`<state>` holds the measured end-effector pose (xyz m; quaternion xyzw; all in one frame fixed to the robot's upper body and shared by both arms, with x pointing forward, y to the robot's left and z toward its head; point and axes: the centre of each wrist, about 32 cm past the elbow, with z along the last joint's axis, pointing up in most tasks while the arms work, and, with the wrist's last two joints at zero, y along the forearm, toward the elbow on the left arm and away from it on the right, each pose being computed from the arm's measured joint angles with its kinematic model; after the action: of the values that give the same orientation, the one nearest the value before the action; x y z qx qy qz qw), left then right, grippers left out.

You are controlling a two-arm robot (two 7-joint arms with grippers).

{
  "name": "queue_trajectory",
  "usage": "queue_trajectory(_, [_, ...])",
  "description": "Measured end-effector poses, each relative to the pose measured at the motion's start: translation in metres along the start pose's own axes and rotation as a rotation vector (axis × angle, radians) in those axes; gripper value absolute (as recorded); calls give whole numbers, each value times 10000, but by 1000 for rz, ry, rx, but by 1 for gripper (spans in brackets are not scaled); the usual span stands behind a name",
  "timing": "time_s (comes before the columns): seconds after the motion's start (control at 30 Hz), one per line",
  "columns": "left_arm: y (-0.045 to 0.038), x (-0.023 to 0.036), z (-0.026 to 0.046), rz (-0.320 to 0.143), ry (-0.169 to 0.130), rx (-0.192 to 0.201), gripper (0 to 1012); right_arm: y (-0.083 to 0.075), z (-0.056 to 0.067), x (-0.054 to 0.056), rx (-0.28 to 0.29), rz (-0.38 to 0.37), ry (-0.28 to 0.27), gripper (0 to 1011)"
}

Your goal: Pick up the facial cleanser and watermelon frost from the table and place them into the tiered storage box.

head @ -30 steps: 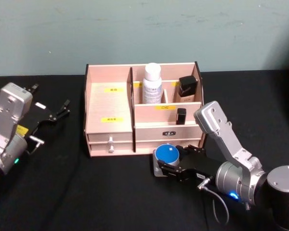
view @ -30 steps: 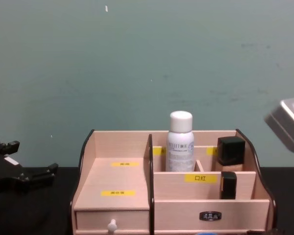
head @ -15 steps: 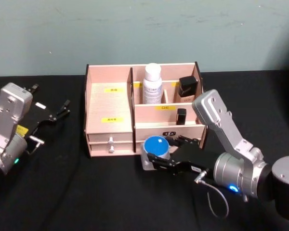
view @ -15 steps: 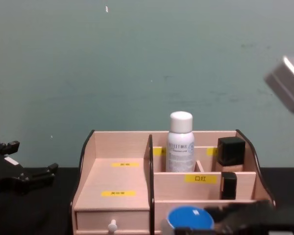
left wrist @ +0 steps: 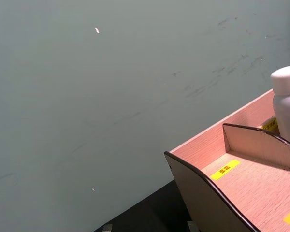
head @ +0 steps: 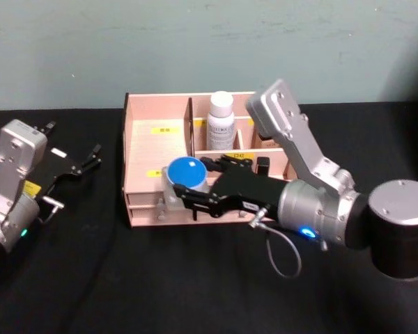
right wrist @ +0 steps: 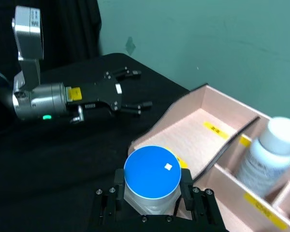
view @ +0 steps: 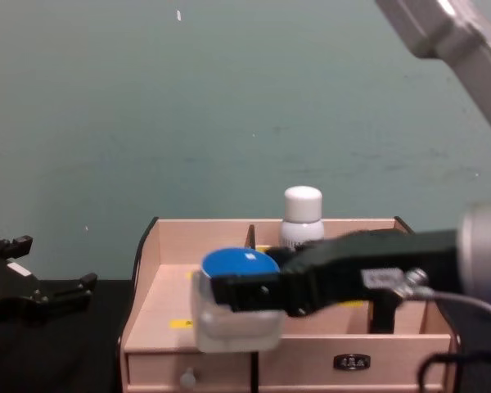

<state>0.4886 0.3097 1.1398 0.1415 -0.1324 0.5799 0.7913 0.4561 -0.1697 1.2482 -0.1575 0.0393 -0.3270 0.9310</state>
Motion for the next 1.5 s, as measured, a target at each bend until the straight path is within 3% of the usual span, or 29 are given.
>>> queue_trajectory(0.27, [0, 0, 0, 0, 0, 0, 1001, 270, 142, 59, 6, -1, 3, 698])
queue_trajectory(0.63, [0, 0, 0, 0, 0, 0, 1001, 563, 221, 198, -11, -39, 15, 698])
queue_trajectory(1.0, [0, 0, 0, 0, 0, 0, 1001, 706, 217, 293, -32, -70, 23, 698])
queue_trajectory(1.5, [0, 0, 0, 0, 0, 0, 1001, 803, 211, 321, -51, -73, 23, 698])
